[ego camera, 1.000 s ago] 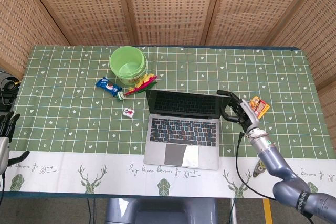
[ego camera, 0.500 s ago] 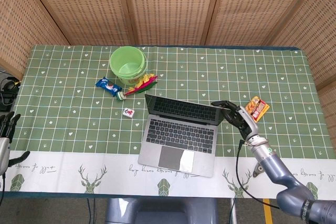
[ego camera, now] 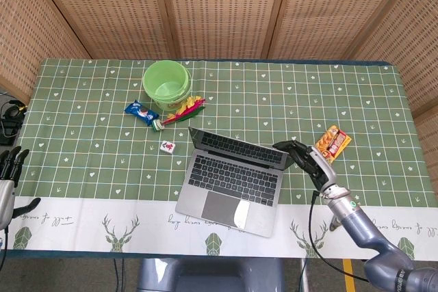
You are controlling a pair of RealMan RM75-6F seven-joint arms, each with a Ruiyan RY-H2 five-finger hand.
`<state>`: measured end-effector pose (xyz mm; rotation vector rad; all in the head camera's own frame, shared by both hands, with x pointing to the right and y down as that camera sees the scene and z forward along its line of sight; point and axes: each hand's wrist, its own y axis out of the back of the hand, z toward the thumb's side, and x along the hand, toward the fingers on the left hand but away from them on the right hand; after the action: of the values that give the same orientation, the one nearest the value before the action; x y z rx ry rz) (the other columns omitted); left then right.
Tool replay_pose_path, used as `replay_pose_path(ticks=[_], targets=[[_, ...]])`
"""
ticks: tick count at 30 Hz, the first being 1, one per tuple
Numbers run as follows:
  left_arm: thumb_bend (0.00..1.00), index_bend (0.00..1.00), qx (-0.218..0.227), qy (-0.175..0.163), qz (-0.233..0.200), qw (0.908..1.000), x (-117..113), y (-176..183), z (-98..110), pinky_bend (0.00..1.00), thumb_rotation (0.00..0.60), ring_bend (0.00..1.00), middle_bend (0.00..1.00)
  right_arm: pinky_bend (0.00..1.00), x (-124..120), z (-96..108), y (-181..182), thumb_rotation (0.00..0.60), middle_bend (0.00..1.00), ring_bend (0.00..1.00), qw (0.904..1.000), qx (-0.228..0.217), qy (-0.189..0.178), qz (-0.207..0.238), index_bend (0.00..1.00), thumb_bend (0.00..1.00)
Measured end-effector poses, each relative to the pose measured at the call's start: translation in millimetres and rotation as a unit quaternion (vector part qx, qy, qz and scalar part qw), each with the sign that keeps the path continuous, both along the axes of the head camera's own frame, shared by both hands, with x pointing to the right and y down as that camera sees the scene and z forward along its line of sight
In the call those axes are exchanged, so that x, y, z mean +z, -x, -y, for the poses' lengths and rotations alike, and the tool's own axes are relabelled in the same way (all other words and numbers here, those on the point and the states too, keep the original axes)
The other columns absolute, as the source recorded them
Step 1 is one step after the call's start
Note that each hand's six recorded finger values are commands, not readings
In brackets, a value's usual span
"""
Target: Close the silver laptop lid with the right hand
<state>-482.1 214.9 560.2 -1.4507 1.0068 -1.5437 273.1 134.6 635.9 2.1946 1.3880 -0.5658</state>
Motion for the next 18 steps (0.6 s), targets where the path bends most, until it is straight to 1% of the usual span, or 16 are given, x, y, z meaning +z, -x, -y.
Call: replay_pose_path(ticks=[4, 10, 18], targets=[[0.00, 0.00, 0.000, 0.001, 0.000, 1.0000, 0, 0, 0, 0.00, 0.600, 0.00, 0.00, 0.34, -2, -4, 2, 0.258, 0.39, 0.33, 1.0000, -0.007, 0.000, 0.005, 0.44, 0.60], [0.00, 0.00, 0.001, 0.000, -0.001, 1.0000, -1, -1, -1, 0.00, 0.600, 0.00, 0.00, 0.34, -7, -14, 8, 0.259, 0.39, 0.34, 0.9995, -0.029, 0.003, 0.014, 0.44, 0.59], [0.00, 0.00, 0.002, 0.000, -0.004, 1.0000, -1, -1, -1, 0.00, 0.600, 0.00, 0.00, 0.34, -11, -26, 17, 0.262, 0.39, 0.34, 0.9978, -0.061, 0.019, 0.022, 0.44, 0.58]])
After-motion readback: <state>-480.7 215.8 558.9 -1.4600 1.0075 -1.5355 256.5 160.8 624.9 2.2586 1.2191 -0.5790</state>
